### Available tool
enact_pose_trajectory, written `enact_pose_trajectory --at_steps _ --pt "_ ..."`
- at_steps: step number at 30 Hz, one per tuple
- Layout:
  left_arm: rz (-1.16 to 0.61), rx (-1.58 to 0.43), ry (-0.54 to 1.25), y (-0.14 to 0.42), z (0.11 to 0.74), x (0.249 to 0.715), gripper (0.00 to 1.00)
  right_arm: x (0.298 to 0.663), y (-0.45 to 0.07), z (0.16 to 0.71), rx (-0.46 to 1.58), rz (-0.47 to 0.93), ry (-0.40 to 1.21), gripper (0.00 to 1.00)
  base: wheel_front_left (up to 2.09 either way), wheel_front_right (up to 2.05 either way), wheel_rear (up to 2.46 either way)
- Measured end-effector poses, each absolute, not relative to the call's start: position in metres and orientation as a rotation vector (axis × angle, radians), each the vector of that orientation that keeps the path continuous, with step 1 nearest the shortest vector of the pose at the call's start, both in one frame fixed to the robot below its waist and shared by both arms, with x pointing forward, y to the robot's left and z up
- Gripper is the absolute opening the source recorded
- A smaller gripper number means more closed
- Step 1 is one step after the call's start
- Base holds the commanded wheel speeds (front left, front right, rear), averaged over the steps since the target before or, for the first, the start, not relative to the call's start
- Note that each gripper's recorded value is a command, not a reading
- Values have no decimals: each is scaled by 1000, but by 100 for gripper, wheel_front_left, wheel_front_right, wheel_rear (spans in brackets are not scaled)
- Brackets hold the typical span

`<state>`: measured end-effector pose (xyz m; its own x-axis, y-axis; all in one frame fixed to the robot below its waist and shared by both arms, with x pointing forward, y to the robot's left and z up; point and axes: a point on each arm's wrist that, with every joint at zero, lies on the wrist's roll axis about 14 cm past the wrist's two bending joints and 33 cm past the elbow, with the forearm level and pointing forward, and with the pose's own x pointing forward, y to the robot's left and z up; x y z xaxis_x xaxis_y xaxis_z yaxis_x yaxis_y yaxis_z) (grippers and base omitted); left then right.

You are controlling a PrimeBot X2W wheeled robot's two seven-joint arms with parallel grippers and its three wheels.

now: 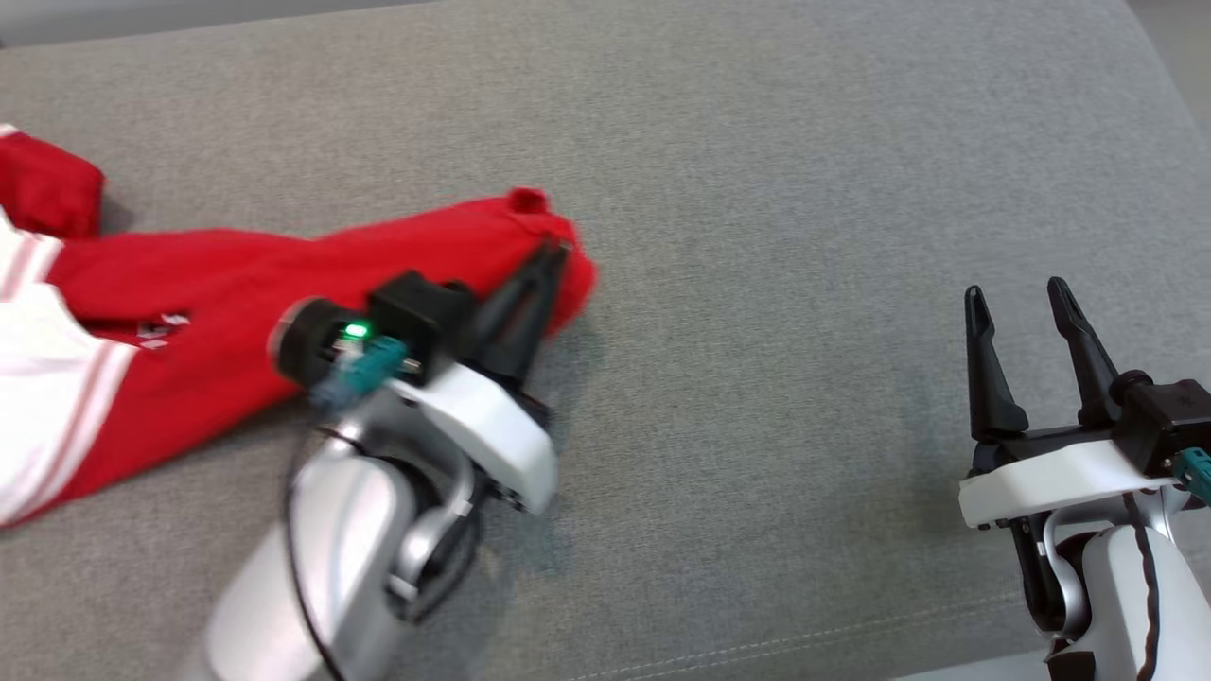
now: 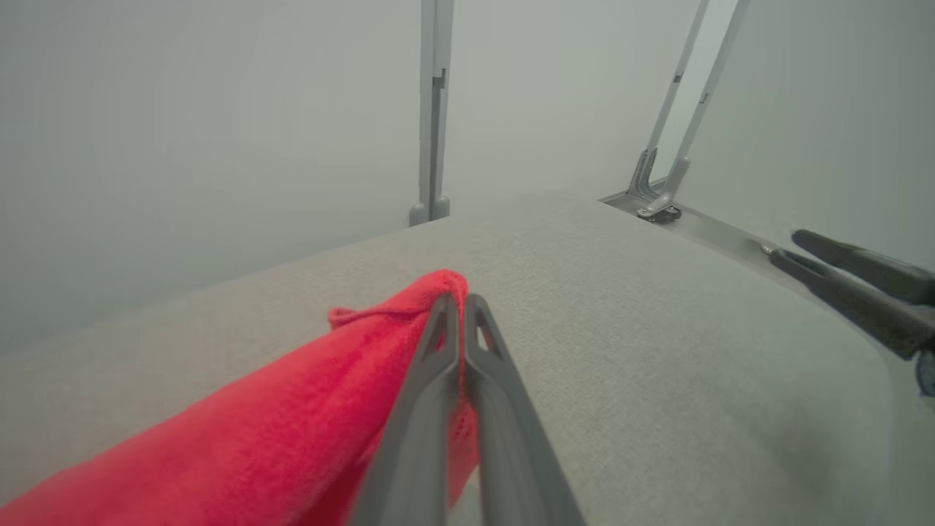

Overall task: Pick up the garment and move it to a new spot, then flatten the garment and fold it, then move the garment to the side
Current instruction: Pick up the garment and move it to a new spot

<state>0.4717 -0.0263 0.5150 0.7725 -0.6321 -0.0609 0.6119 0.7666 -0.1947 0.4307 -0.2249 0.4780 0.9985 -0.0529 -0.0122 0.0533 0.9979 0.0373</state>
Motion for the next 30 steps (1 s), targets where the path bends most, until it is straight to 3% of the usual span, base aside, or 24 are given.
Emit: enact_pose_trajectory --at_steps 10,25,26,27,28,30 --pt "-1000 -193 146 -141 520 425 0 405 -253 479 62 -145 16 100 0 0 0" --pt "-1083 -212 181 -193 497 438 0 376 -278 465 87 -238 67 100 0 0 0" --pt "-1084 -219 192 -193 495 437 13 376 -277 462 93 -235 74 100 0 0 0" --pt "-1083 -220 205 -193 492 437 39 376 -275 461 99 -230 79 100 0 0 0" --pt "-1081 -231 211 -193 491 435 100 377 -273 460 101 -226 81 100 0 0 0" --pt "-1089 -200 215 -192 486 430 100 379 -271 460 104 -218 78 100 0 0 0"
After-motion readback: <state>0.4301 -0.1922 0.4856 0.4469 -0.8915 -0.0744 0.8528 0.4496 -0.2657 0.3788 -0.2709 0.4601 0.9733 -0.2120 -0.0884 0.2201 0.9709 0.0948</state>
